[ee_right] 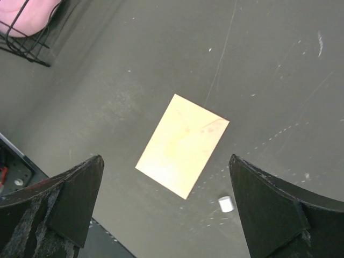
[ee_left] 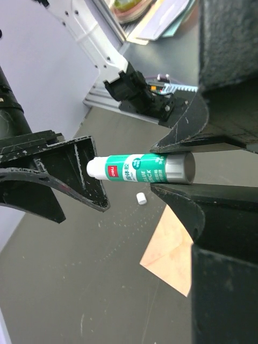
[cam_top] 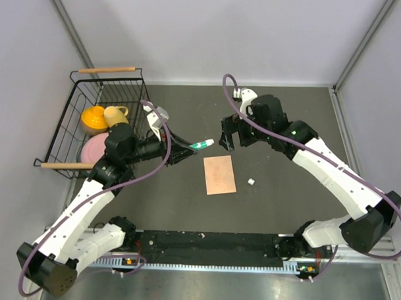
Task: Place the letter into the envelope and seal it
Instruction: Screw the solid glue.
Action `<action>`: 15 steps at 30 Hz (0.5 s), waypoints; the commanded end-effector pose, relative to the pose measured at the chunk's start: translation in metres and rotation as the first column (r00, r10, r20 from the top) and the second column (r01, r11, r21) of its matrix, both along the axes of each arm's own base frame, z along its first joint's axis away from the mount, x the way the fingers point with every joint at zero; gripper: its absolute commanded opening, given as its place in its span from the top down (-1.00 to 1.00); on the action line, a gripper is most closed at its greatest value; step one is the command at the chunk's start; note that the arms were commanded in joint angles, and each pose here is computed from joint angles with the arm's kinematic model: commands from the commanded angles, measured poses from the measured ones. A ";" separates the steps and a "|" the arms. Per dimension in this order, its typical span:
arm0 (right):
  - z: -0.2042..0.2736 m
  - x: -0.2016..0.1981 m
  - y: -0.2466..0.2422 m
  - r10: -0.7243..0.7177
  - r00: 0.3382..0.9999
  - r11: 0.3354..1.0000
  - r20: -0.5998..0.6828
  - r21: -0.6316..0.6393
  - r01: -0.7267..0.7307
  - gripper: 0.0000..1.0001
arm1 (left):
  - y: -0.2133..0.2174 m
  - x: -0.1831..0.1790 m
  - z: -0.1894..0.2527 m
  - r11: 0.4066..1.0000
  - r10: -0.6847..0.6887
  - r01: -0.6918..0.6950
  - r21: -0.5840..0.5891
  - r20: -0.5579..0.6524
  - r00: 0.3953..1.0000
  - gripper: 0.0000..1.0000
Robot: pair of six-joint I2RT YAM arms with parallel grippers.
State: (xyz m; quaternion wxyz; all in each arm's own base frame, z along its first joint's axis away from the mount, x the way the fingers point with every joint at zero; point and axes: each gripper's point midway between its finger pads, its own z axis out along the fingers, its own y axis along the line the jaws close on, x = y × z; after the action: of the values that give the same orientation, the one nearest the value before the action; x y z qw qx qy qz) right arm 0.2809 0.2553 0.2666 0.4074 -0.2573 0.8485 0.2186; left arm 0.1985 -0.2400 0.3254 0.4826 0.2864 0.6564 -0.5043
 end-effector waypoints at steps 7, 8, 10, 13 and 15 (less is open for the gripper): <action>0.006 0.014 0.012 -0.121 0.987 0.982 -0.104 0.133 0.134 -0.97 | -0.012 0.012 0.018 0.995 0.061 -0.070 0.065 0.123 0.991 1.00; 0.004 0.015 0.012 -0.120 0.988 0.983 -0.102 0.126 0.132 -0.97 | -0.014 0.012 0.017 0.995 0.063 -0.071 0.067 0.121 0.991 1.00; 0.006 0.015 0.014 -0.111 0.989 0.984 -0.099 0.130 0.123 -0.97 | -0.015 0.013 0.016 0.995 0.062 -0.071 0.072 0.121 0.991 1.00; 0.007 0.013 0.018 -0.083 0.992 0.987 -0.098 0.131 0.095 -0.98 | -0.015 0.016 0.016 0.994 0.071 -0.081 0.079 0.121 0.990 1.00; 0.008 0.014 0.018 -0.070 0.995 0.990 -0.069 0.115 0.077 -0.97 | -0.015 0.017 0.016 0.992 0.080 -0.091 0.087 0.123 0.989 1.00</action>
State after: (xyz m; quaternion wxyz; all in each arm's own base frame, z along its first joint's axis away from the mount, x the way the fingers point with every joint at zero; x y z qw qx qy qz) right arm 0.2866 0.2655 0.2507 0.3687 -0.1817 0.8774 0.2474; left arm 0.2081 -0.2555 0.3195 0.4967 0.3083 0.6755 -0.4494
